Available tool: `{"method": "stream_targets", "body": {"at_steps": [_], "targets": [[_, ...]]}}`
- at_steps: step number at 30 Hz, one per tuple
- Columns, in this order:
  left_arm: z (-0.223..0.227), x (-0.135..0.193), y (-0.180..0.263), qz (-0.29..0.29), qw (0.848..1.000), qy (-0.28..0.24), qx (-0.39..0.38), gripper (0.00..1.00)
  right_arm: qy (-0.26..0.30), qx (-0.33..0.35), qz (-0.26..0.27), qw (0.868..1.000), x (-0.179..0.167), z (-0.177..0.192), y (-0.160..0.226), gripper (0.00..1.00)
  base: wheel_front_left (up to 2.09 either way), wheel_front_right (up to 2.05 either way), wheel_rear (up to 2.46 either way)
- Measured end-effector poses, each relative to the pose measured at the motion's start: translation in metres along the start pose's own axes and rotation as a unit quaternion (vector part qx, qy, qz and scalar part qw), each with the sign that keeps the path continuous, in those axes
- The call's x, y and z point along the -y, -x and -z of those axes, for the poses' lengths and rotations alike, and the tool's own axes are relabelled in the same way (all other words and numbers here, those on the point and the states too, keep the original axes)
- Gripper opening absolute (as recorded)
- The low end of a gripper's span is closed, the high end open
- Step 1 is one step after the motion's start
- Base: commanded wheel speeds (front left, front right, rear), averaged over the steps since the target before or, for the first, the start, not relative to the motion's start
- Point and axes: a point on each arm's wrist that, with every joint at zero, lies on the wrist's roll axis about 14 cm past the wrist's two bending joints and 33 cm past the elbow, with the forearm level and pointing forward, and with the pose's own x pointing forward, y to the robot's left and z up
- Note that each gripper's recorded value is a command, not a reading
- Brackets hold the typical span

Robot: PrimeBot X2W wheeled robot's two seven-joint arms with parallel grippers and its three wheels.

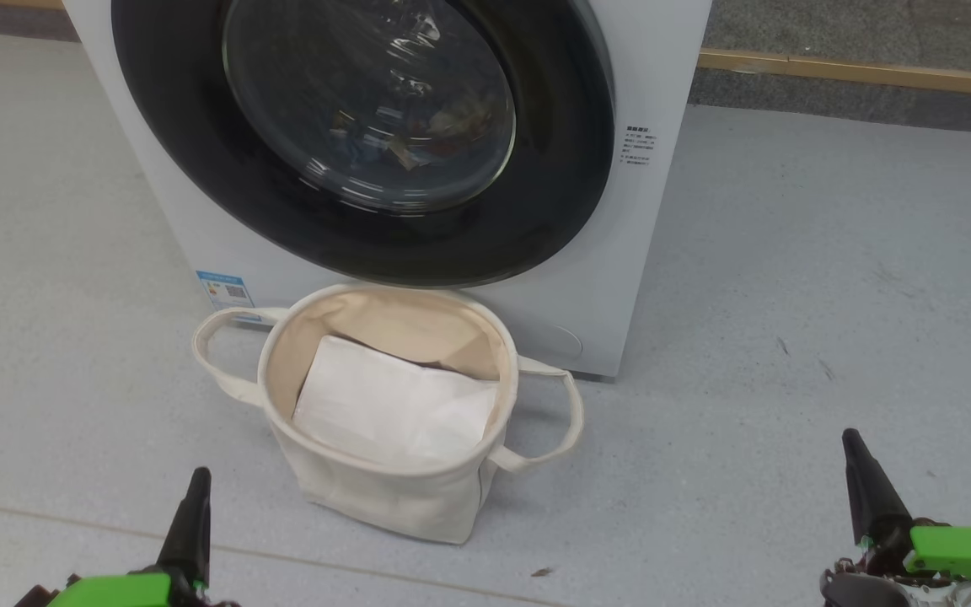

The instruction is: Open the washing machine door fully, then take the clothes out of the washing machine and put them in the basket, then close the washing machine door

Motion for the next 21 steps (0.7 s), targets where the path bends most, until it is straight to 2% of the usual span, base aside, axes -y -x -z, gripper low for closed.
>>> {"method": "stream_targets", "body": {"at_steps": [2,3,10,21], "targets": [[0.0,0.0,0.0,0.0,1.0,0.0,0.0,0.0,0.0,0.0,0.0,1.0,0.0,0.0,0.0,0.0,0.0,0.0,0.0],[0.0,-0.001,0.0,-0.001,1.0,0.0,0.0,1.0,0.0,0.0,0.001,1.0,0.001,0.0,0.0,1.0,0.0,0.0,0.0],[0.001,-0.046,0.02,-0.068,0.998,0.008,0.003,1.0,-0.007,0.004,0.064,0.998,0.043,0.0,0.018,1.0,0.0,0.0,0.0],[-0.004,-0.043,0.019,-0.066,0.998,0.002,0.02,1.0,0.007,0.012,0.055,0.998,0.036,-0.001,0.014,1.0,0.0,0.0,0.0]]}}
